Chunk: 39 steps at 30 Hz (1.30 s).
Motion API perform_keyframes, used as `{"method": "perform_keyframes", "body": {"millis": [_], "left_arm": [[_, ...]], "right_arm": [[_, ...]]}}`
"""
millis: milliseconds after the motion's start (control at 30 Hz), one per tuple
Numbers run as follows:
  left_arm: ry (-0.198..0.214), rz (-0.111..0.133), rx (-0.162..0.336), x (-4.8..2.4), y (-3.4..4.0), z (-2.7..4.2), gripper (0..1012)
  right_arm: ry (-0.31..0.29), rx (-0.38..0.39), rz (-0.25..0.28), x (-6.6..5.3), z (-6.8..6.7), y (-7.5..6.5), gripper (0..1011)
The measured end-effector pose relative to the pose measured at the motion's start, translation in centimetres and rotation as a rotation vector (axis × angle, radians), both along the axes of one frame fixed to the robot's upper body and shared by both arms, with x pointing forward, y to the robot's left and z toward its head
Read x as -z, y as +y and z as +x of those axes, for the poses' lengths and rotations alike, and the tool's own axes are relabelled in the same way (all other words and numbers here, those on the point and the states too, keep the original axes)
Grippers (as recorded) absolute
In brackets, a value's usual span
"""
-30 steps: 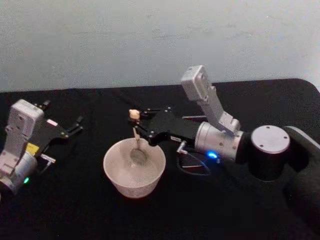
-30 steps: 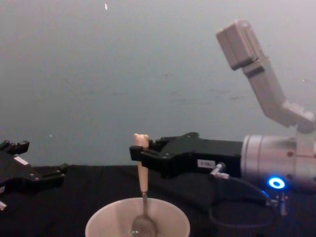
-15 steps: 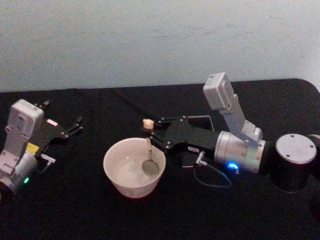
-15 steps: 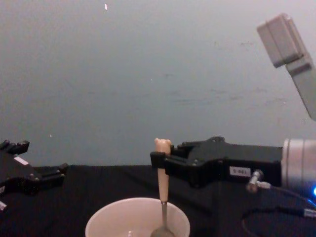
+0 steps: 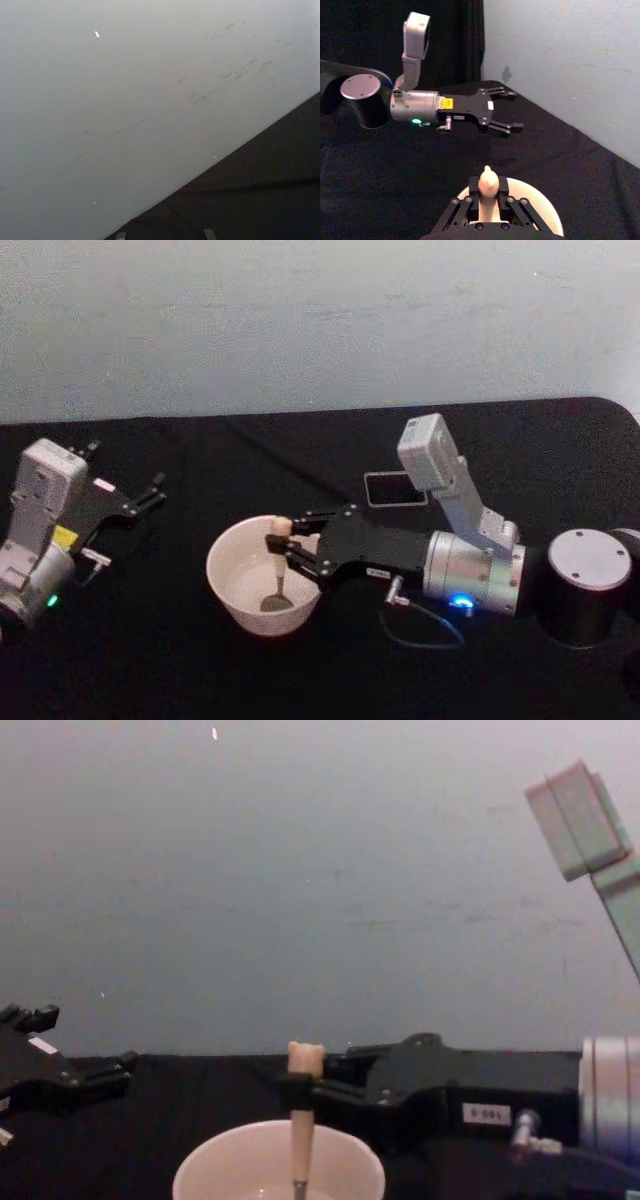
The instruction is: Pick up the stirring spoon with one hand, stir inside the cup, then place it back in its original position.
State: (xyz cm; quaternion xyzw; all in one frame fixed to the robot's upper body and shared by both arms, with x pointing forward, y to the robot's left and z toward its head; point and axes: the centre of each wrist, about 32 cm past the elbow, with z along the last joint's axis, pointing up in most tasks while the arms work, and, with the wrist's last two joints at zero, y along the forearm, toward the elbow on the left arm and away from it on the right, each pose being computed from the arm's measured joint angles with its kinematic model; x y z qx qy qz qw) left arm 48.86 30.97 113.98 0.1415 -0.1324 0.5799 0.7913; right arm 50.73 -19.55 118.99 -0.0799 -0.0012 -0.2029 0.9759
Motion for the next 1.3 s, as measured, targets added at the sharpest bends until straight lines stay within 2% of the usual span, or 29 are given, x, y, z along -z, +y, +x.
{"method": "perform_keyframes", "body": {"millis": [433,700,1000,1300], "left_arm": [[0.000,0.000,0.000,0.00,0.00,0.00,1001],[0.000,0.000,0.000,0.00,0.00,0.00,1001],[0.000,0.000,0.000,0.00,0.00,0.00,1001],[0.000,0.000,0.000,0.00,0.00,0.00,1001]], "right_arm": [[-0.019,-0.034,0.004,-0.1,0.3,2.4,210],[-0.032,0.010,0.008,0.2,1.3,3.8,211],[-0.041,0.092,0.006,0.3,2.7,3.9,211],[-0.051,0.162,0.010,0.0,3.7,2.6,210]]}}
